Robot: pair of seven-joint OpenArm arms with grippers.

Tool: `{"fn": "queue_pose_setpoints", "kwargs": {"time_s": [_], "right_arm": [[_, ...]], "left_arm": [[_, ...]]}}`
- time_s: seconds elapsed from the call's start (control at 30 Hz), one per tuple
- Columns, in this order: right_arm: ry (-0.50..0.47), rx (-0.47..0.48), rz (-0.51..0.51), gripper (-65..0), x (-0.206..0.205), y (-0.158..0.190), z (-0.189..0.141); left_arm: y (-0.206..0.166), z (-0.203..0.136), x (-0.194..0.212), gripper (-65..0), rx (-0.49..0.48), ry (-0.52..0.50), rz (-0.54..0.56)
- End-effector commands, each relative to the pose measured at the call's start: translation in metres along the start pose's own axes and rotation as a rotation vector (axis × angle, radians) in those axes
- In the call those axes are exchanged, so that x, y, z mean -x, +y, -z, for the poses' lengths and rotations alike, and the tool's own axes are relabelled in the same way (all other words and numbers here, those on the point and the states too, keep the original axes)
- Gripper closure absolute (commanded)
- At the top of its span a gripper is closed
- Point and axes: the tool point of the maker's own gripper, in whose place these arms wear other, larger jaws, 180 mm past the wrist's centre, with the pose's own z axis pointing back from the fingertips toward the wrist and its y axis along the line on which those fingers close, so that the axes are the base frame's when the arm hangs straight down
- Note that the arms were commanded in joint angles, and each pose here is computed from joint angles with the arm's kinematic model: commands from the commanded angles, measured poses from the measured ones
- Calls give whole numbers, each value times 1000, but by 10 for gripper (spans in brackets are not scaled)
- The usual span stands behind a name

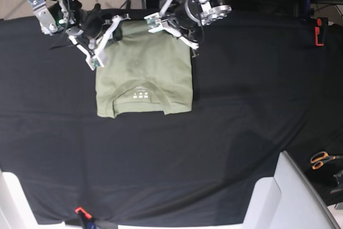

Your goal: Fold the T-shirt properly

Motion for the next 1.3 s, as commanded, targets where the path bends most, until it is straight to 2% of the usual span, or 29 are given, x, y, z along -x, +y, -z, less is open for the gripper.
{"fn": "queue_pose_setpoints", "kwargs": {"time_s": [0.0,0.07,0.13,0.23,0.37,0.53,0.67,0.8,0.87,0.97,1.07,1.13,1.2,1.23,1.27], "right_arm": [[-42,-10,-13,0,-11,5,-8],[-82,-30,-31,0,-20,16,-19],[-87,-3,-33,0,-22,10,-36],[-69,69,33,0,-16,-8,-54],[6,129,100,0,9,-26,-76],[166,160,134,0,57,-30,-101],[279,154,183,0,106,-24,-103],[398,149,235,0,168,-21,-84],[456,184,201,0,202,-31,-68],[580,235,75,-2,256,-42,-35],[724,318,-40,-5,308,-66,-10],[786,364,-96,-6,337,-76,-2],[753,366,-158,-6,346,-75,4],[701,348,-188,-6,345,-69,9],[611,331,-209,-6,331,-65,22]], "left_arm": [[22,-11,-3,0,-71,-7,11],[44,-30,-7,0,-147,-31,-13],[67,-51,-6,0,-227,-46,-44],[64,-65,12,0,-249,-9,-86],[25,-73,47,0,-181,79,-150],[-16,-93,92,0,-141,205,-234],[-62,-109,117,0,-53,288,-273],[-115,-110,130,0,53,346,-308],[-141,-99,148,0,82,405,-331],[-177,-63,174,0,128,440,-364],[-209,-26,206,0,194,475,-538],[-227,-7,234,0,227,519,-739],[-236,-5,263,0,208,567,-919],[-233,-6,271,0,175,554,-961],[-222,-3,271,0,137,507,-975]]}}
